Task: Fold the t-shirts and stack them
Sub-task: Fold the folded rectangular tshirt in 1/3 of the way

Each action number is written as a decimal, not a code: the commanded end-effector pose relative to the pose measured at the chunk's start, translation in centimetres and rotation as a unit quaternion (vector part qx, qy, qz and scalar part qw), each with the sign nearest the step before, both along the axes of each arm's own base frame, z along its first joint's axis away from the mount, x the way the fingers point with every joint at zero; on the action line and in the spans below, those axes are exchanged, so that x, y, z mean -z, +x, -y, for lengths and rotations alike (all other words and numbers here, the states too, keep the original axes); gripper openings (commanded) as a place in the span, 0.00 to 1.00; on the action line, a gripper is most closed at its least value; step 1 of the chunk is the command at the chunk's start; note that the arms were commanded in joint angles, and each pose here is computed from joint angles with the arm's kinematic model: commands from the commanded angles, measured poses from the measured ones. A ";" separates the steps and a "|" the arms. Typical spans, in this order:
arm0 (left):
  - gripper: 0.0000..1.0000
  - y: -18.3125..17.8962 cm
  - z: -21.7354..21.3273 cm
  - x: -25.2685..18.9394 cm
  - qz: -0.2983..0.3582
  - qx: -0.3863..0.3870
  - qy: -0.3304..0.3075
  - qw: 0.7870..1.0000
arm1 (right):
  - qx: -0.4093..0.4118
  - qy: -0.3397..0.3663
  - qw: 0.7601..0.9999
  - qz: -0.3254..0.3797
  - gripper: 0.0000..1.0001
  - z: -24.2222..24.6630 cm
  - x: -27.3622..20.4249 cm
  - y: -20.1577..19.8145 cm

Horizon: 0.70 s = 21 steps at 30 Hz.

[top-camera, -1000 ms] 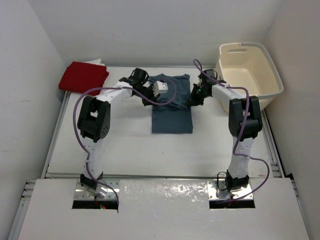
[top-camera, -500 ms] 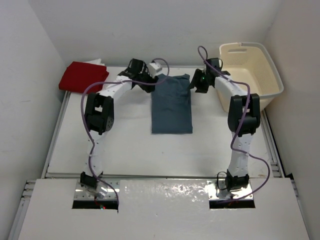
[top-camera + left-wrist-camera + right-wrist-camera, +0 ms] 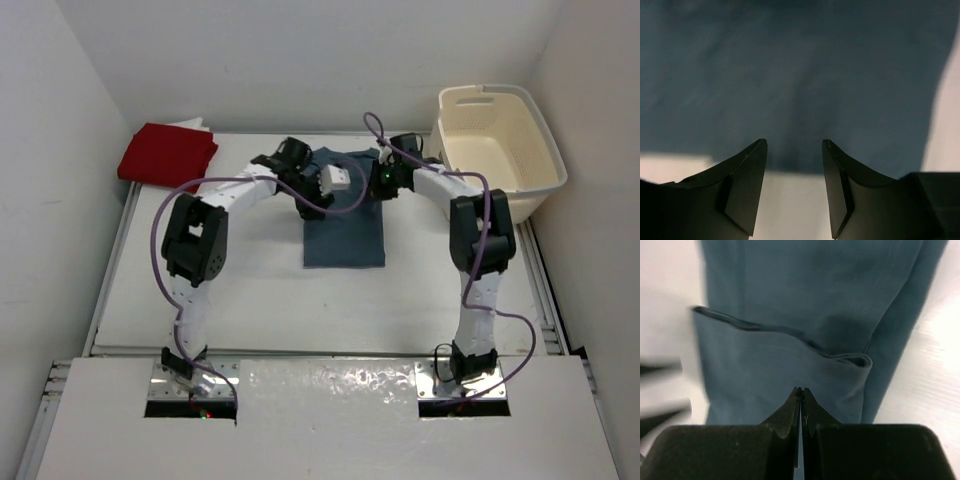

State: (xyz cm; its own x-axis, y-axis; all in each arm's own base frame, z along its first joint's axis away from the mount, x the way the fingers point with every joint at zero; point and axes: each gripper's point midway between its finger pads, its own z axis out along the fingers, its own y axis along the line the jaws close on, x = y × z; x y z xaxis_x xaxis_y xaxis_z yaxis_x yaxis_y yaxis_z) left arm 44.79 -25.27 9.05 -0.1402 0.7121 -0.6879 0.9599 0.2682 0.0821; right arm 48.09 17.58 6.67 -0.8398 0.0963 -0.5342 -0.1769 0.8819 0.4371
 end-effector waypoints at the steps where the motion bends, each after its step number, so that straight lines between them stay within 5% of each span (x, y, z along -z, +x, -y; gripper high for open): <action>1: 0.47 -2.0 2.1 0.8 -0.015 0.056 -0.021 0.998 | 0.013 0.000 1.000 -0.014 0.00 0.1 2.5 1.4; 6: 0.54 -4.9 1.9 1.7 -0.016 0.120 0.017 0.993 | 0.030 -0.040 0.997 -0.062 0.00 1.5 6.7 1.7; 10: 0.58 -9.6 1.5 3.2 -0.025 0.219 0.063 0.973 | 0.043 -0.027 0.998 -0.032 0.00 1.4 5.1 2.7; 14: 0.71 -13.5 0.5 3.6 -0.015 0.305 0.083 0.949 | 0.004 -0.019 1.000 -0.002 0.32 0.7 1.4 3.1; 15: 0.72 -14.4 0.2 4.3 -0.021 0.310 0.088 0.946 | -0.002 -0.024 1.000 0.010 0.47 0.8 -0.3 3.0; 17: 0.73 -14.8 1.2 4.6 -0.004 0.305 0.087 0.948 | -0.004 -0.058 0.998 -0.012 0.55 2.2 -0.6 0.8; 18: 0.74 -14.8 1.6 4.6 0.001 0.304 0.086 0.949 | 0.010 -0.083 0.996 -0.019 0.69 3.4 -0.7 0.0; 21: 0.79 -14.2 3.0 4.5 0.011 0.288 0.078 0.954 | 0.012 -0.104 0.993 -0.059 0.80 4.8 -0.6 -4.9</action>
